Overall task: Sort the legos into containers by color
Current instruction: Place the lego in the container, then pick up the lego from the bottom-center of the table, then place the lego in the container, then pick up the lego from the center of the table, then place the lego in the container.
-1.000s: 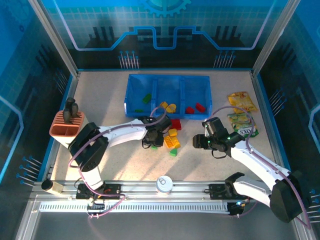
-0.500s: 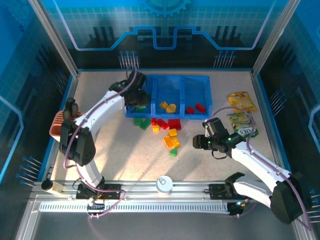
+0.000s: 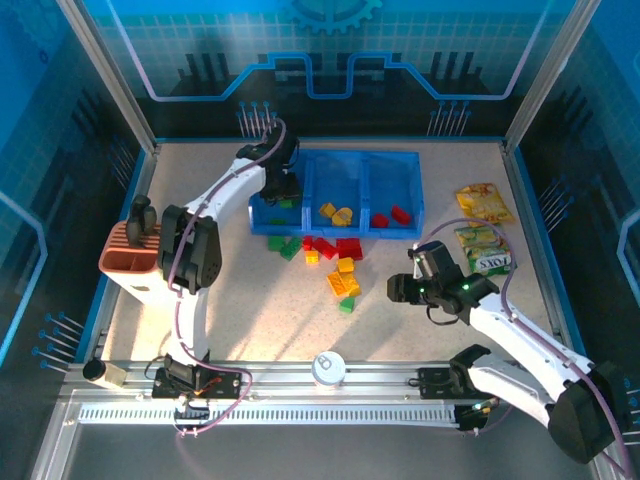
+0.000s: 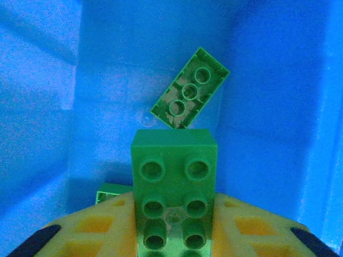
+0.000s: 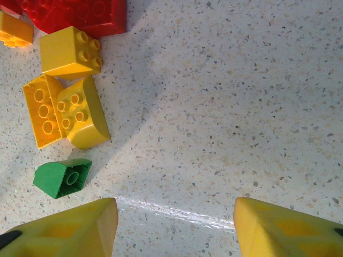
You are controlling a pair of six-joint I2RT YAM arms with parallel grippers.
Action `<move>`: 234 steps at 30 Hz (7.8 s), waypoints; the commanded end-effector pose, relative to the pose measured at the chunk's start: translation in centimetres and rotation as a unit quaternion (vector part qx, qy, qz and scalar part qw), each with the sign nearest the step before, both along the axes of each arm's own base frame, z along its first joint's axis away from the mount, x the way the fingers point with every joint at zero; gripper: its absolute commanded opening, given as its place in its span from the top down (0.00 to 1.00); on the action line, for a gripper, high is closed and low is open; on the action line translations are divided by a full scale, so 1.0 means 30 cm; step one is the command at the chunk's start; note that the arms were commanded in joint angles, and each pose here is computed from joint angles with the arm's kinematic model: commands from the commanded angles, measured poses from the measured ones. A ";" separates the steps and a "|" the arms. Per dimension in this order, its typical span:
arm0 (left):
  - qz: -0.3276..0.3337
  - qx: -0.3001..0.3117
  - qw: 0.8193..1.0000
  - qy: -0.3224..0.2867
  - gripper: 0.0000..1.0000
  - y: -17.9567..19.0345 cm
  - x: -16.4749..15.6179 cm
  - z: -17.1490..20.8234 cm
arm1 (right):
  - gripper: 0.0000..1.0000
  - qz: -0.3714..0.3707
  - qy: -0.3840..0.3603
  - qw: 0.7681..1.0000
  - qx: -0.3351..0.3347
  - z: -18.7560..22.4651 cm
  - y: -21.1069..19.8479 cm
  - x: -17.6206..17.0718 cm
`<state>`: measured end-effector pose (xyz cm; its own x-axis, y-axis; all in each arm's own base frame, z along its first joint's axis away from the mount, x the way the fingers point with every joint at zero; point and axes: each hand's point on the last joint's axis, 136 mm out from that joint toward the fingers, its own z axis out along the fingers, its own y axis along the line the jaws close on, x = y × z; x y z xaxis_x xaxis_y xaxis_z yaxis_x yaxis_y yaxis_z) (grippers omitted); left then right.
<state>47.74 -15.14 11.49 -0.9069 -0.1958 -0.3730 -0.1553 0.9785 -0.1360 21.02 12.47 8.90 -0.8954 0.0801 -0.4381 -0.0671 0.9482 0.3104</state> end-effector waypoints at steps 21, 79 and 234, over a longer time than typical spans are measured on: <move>0.005 -0.091 0.991 -0.094 0.40 0.022 -0.268 0.265 | 0.33 0.067 0.031 0.997 -0.010 -0.030 0.202 -0.006; 0.007 -0.111 0.992 -0.054 0.40 0.118 -0.851 0.020 | 0.71 0.170 -0.056 0.981 -0.073 0.315 0.836 0.558; -0.083 -0.072 0.994 0.004 0.28 -0.045 -0.415 -0.132 | 0.39 -0.059 -0.111 0.991 0.042 0.169 -0.052 -0.052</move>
